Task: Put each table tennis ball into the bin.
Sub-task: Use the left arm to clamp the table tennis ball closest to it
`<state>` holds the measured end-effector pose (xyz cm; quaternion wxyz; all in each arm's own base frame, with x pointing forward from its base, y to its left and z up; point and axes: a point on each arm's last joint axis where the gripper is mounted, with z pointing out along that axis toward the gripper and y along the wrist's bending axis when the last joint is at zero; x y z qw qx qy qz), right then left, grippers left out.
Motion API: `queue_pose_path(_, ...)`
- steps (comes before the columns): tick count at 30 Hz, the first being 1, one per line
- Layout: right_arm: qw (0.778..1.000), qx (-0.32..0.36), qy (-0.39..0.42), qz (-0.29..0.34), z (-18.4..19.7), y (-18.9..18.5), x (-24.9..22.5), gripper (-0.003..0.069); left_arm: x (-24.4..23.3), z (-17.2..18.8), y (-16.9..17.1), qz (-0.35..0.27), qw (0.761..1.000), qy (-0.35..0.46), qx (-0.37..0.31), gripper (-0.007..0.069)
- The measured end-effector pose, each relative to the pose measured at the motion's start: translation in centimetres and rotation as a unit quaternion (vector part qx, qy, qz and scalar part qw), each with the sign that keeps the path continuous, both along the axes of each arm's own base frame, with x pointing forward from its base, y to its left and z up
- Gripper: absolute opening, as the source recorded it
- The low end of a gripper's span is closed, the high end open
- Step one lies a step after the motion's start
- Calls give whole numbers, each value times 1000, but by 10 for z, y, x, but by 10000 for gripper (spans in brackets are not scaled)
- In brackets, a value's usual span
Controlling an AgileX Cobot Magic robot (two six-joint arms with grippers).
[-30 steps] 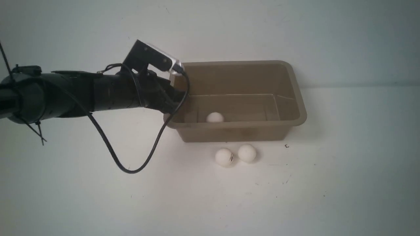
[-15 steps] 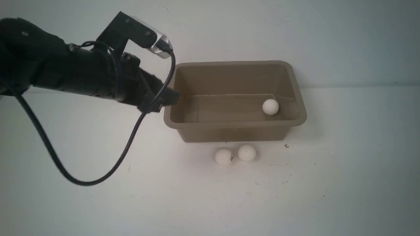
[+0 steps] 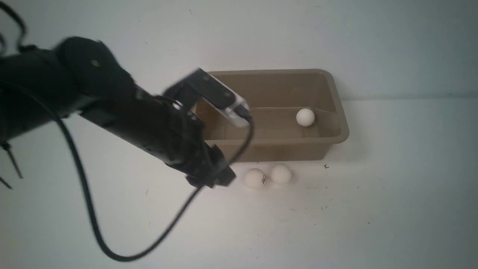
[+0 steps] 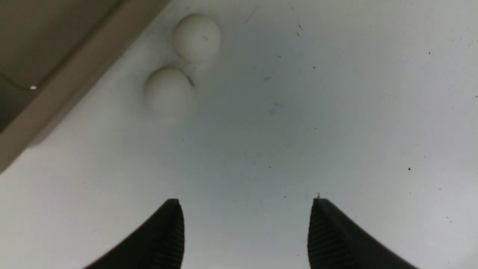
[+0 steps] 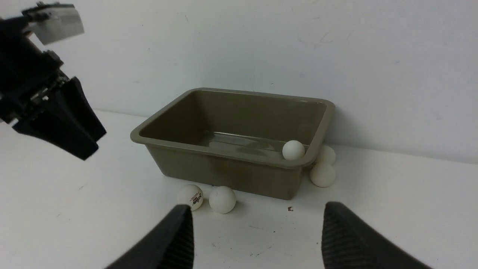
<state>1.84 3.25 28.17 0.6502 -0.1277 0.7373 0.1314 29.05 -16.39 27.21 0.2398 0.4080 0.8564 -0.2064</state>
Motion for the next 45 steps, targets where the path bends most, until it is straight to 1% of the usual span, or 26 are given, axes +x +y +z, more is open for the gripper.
queue_pose_path(1,1000,0,0,0,0,0,0,422,-3,-7,-11,2,1000,14,11,405)
queue_pose_path(4,1000,0,0,0,0,0,0,421,-9,-14,-23,36,998,36,31,405)
queue_pose_path(7,1000,0,0,0,0,0,0,421,-11,-15,-26,69,996,50,41,405)
queue_pose_path(8,1000,0,0,0,0,0,0,421,-12,-16,-27,93,993,55,50,405)
queue_pose_path(11,1000,0,0,0,0,0,0,421,-10,-20,-29,137,987,47,69,405)
queue_pose_path(14,1000,0,0,0,0,0,0,421,-6,-24,-31,156,985,40,66,405)
queue_pose_path(16,1000,0,0,0,0,0,0,421,0,-29,-35,172,983,33,49,405)
queue_pose_path(20,1000,0,-1,-1,0,0,0,421,4,-36,-41,193,980,54,19,405)
queue_pose_path(26,1000,0,-2,-1,0,0,0,421,8,-50,-53,171,982,73,-13,417)
queue_pose_path(33,1000,0,-2,-1,0,0,0,421,15,-72,-64,139,987,78,-31,505)
queue_pose_path(37,1000,1,-2,-1,0,0,0,421,22,-79,-66,133,989,47,-32,521)
queue_pose_path(39,1000,1,-2,-1,0,0,0,421,29,-78,-66,139,990,7,-38,521)
queue_pose_path(41,1000,1,-2,-1,0,0,0,421,33,-77,-66,144,989,-12,-43,521)
queue_pose_path(45,1000,1,-2,-1,0,0,0,421,36,-82,-67,149,988,-17,-40,521)
